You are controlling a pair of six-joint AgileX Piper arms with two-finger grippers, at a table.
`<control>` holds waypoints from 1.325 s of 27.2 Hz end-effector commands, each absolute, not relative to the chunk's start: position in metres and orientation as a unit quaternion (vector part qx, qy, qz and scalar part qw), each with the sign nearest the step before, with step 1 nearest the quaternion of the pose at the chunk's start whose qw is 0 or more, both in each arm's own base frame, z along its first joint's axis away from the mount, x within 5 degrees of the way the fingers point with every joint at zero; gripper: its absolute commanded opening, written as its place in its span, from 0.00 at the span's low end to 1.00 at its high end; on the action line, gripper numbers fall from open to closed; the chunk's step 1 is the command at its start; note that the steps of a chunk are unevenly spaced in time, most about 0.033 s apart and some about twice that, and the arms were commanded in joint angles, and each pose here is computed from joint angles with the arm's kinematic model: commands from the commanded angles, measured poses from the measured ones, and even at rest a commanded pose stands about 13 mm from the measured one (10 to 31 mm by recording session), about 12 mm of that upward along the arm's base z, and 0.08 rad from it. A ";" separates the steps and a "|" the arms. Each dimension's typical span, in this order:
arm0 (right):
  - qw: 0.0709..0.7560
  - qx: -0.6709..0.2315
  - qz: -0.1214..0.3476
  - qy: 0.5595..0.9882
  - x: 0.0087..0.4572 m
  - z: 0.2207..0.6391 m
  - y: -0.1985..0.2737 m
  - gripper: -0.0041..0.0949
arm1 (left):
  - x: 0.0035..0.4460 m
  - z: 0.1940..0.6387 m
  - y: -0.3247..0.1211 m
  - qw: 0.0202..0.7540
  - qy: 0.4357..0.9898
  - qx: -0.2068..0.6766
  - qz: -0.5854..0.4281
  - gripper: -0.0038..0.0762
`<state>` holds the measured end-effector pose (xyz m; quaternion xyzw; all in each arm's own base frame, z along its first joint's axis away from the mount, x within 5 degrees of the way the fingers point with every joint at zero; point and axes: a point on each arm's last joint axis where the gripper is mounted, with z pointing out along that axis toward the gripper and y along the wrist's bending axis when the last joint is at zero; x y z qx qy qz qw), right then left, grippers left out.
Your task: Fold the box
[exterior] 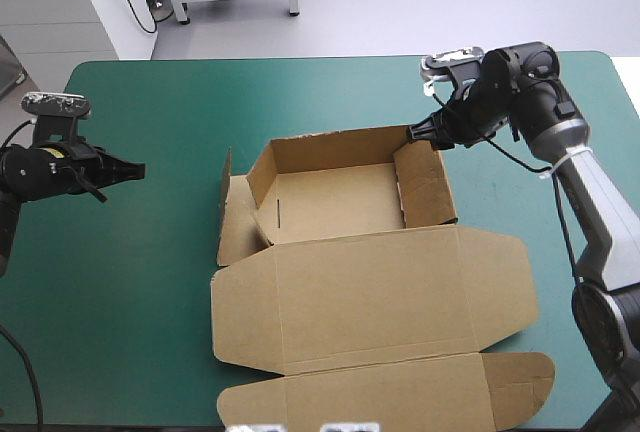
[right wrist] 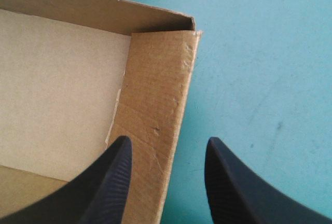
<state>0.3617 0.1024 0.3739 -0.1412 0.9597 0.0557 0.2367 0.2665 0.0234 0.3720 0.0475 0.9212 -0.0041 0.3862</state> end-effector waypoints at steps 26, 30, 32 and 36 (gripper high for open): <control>0.169 -0.133 0.078 0.973 0.385 0.291 0.115 0.04 | 0.264 0.389 0.018 0.427 0.903 0.036 -0.029 0.05; 0.194 -0.124 0.083 0.970 0.384 0.301 0.114 0.02 | 0.267 0.387 0.019 0.428 0.903 0.031 -0.029 0.05; 0.213 -0.115 0.089 0.966 0.383 0.311 0.109 0.02 | 0.271 0.386 0.021 0.431 0.902 0.008 -0.035 0.05; 0.261 -0.079 0.097 0.957 0.374 0.345 0.079 0.02 | 0.285 0.377 0.037 0.428 0.896 -0.065 -0.100 0.05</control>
